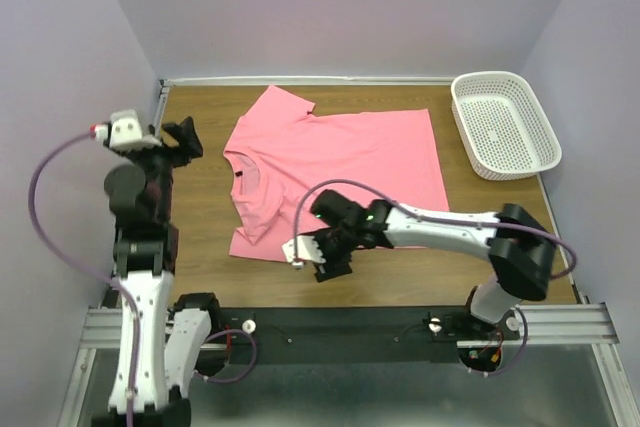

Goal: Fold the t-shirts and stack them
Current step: Flatten the tshirt out

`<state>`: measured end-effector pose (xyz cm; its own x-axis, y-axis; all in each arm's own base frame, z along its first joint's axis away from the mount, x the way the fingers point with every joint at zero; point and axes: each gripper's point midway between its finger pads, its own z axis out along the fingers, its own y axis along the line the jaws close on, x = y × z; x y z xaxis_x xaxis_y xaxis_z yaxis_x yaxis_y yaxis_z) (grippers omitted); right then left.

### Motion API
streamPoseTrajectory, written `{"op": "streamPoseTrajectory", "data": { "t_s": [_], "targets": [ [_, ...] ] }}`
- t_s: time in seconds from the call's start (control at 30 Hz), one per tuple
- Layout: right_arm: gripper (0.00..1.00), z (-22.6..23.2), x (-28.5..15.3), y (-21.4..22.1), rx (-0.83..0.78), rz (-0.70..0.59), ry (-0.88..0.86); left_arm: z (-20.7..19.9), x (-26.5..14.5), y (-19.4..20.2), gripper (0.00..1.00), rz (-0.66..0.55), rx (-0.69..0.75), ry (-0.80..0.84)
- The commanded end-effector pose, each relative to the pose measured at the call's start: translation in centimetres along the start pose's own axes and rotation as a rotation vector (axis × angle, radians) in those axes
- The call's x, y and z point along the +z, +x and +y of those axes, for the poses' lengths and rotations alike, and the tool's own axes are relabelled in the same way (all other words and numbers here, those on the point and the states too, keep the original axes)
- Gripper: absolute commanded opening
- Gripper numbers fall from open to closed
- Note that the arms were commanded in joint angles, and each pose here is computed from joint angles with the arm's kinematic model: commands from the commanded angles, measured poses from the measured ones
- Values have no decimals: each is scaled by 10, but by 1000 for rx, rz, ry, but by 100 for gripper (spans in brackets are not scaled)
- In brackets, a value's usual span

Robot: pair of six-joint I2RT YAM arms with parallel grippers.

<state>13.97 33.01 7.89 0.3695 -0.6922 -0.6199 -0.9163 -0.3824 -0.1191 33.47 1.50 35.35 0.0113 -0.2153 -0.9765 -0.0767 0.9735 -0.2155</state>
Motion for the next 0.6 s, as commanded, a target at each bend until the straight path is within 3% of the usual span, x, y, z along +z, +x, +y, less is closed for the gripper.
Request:
{"op": "streamPoseTrajectory", "data": {
  "t_s": [0.0,0.2,0.37,0.57],
  "targets": [
    [70,-37,43,-51,-44,27,140,23,-36,18,86,-98,24,-76],
    [69,-72,103,-74,54,90,216,31,-87,-3,91,-260,-4,-115],
    [67,-82,121,-68,82,120,234,28,-94,-10,91,-287,-4,-100],
    [50,-77,138,-52,125,156,213,23,-100,-16,91,-311,-10,-78]
  ]
}}
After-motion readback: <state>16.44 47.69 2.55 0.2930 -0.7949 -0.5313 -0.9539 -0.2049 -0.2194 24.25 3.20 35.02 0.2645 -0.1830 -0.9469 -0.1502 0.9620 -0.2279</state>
